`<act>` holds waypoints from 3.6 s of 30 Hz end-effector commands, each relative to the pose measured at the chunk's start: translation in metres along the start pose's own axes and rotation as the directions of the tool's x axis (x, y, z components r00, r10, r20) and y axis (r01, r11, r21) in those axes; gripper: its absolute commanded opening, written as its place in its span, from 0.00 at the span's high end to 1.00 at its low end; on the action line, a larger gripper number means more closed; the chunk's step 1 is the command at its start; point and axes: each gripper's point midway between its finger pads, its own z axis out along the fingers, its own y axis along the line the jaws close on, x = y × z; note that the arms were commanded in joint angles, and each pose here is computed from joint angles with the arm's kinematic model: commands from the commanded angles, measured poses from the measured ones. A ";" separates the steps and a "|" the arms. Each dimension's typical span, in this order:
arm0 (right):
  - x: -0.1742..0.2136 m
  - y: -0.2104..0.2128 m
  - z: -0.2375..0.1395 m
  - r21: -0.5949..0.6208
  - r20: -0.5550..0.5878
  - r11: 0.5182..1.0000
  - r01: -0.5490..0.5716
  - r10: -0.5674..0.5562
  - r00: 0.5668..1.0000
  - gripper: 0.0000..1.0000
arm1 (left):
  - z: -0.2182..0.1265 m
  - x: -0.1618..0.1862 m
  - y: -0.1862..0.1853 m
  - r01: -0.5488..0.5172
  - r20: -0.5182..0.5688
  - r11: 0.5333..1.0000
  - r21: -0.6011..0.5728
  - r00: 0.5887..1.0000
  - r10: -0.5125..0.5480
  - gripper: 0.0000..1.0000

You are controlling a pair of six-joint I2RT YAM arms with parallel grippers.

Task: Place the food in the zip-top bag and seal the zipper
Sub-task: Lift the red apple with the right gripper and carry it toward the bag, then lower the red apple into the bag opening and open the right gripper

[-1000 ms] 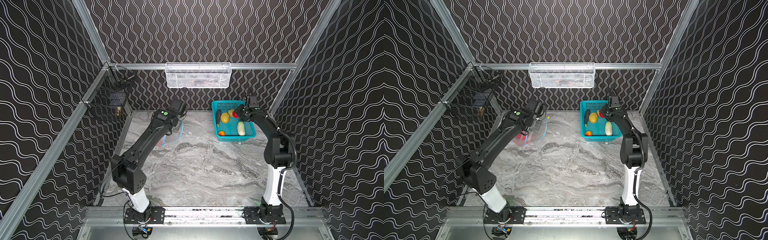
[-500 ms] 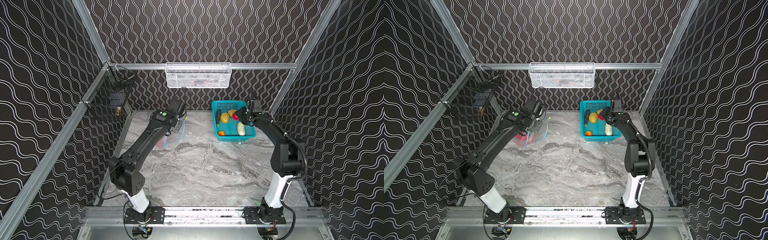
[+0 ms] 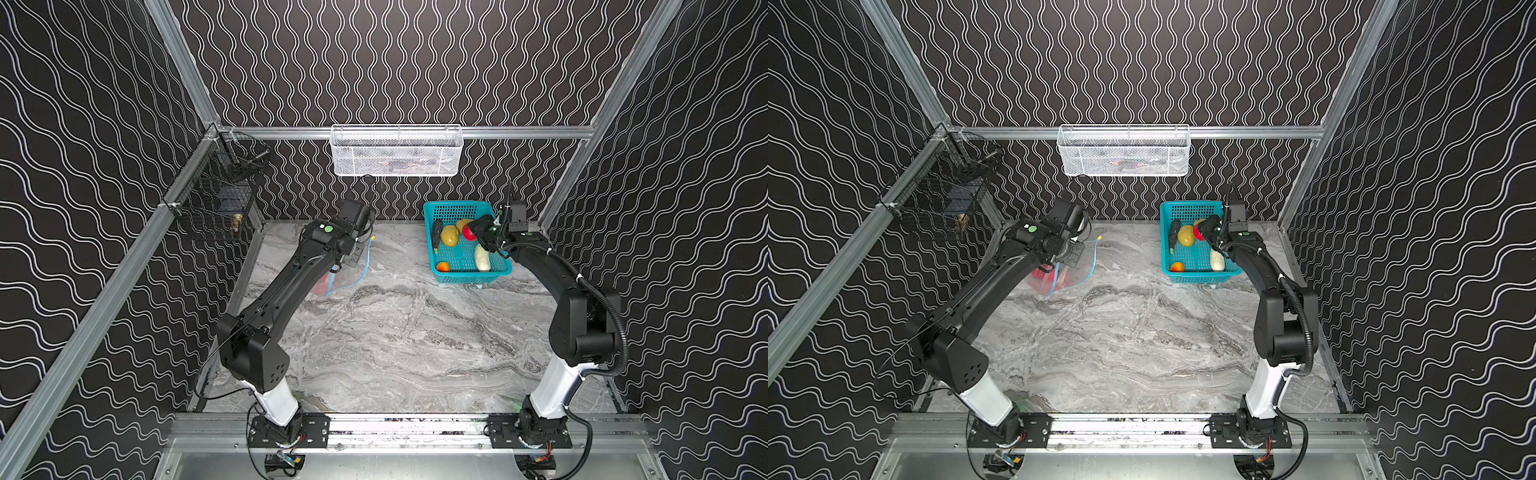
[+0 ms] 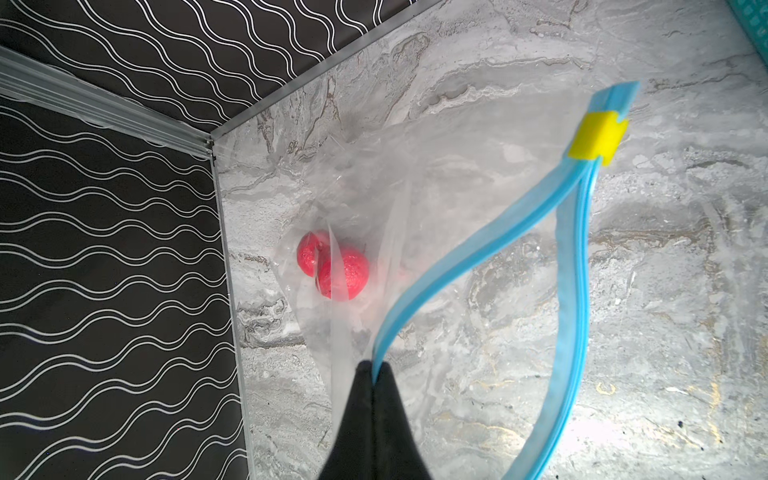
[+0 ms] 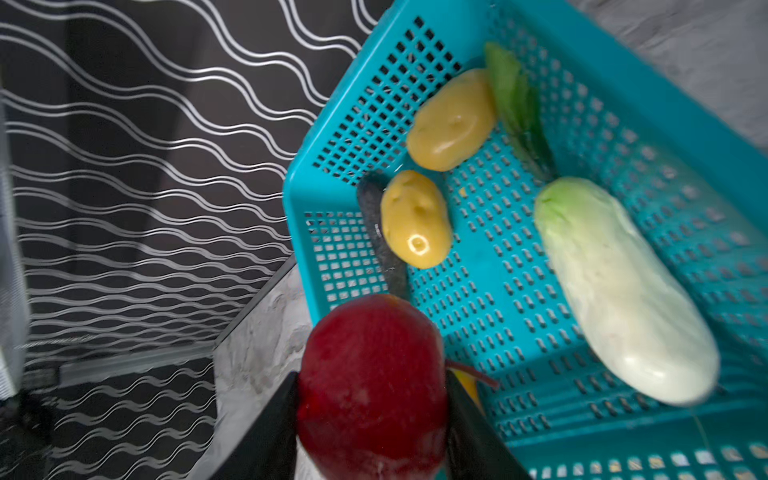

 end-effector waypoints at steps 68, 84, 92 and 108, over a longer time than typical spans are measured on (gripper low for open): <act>0.208 0.204 -0.071 -0.662 -0.180 0.711 0.238 -0.459 0.870 0.43 | 0.021 -0.004 -0.004 0.000 -0.052 0.999 -0.042 0.999 -0.003 1.00; 0.253 0.214 -0.062 -0.677 -0.246 0.709 0.199 -0.472 0.846 0.44 | 0.018 -0.004 -0.010 0.010 -0.043 1.000 0.001 0.999 -0.009 1.00; 0.276 0.211 -0.052 -0.669 -0.280 0.720 0.183 -0.473 0.835 0.44 | 0.013 -0.005 -0.014 0.035 -0.032 0.998 0.057 0.999 -0.033 1.00; 0.309 0.214 -0.011 -0.598 -0.327 0.781 0.180 -0.443 0.835 0.46 | -0.003 -0.015 -0.008 0.053 0.000 0.996 0.074 0.999 -0.053 1.00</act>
